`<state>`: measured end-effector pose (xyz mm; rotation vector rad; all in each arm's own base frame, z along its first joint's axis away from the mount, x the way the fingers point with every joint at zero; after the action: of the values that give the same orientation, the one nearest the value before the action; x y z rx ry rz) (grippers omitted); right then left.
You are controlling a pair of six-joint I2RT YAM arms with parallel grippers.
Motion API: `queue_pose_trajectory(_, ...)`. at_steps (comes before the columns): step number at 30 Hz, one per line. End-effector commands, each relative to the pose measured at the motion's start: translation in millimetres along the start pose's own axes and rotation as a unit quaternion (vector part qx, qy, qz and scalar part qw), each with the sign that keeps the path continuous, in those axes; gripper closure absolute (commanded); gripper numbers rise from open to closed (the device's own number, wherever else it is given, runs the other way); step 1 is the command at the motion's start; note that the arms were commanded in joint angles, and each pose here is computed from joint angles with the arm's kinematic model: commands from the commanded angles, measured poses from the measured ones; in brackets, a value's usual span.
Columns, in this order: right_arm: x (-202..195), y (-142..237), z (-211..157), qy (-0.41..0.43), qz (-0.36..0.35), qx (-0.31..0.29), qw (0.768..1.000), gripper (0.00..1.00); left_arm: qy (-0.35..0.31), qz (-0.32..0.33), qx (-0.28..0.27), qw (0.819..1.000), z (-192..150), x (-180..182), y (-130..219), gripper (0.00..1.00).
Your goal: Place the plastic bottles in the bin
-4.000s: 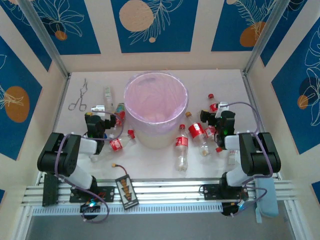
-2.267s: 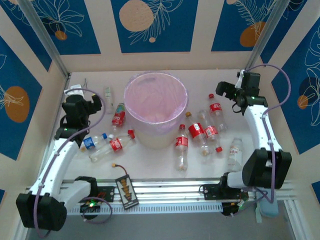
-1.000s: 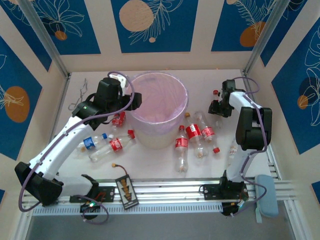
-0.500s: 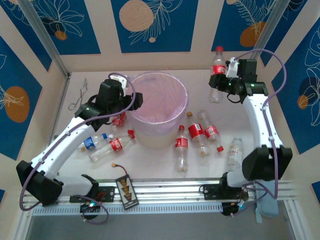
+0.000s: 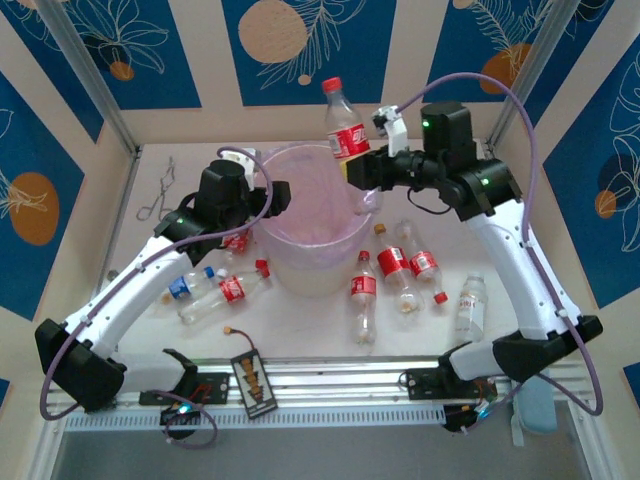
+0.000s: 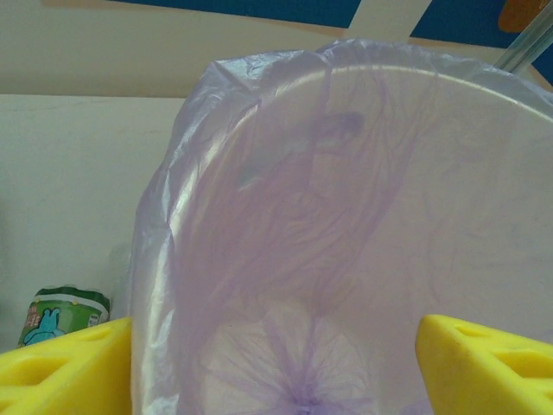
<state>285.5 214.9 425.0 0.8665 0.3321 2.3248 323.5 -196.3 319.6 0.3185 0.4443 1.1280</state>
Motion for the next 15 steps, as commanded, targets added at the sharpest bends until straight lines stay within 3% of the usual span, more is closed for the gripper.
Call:
queue_pose_trajectory(1, -4.6, -20.0, -10.2, 0.007, -0.014, 0.041, 0.999, 0.56, 0.005, -0.001, 0.022, 1.000, -18.2, -2.4, -8.4, 0.20)
queue_pose_trajectory(15, -27.0, -98.7, -52.9, 0.026, -0.035, 0.144, 0.989, 0.56, 0.015, 0.012, 0.008, 1.000, -18.1, 3.3, -1.6, 0.21)
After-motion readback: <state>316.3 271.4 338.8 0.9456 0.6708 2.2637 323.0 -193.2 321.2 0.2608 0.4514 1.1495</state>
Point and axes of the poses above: each hand's point on the last joint's axis, 136 mm out from that joint toward the fingers, its own y axis back along the fingers, its own x axis along the line the jaws close on, z = x × y, the point moved 3 cm from there along y, back along the fingers, and after that the axes turned 8 degrees about -y, right-handed, at the moved point
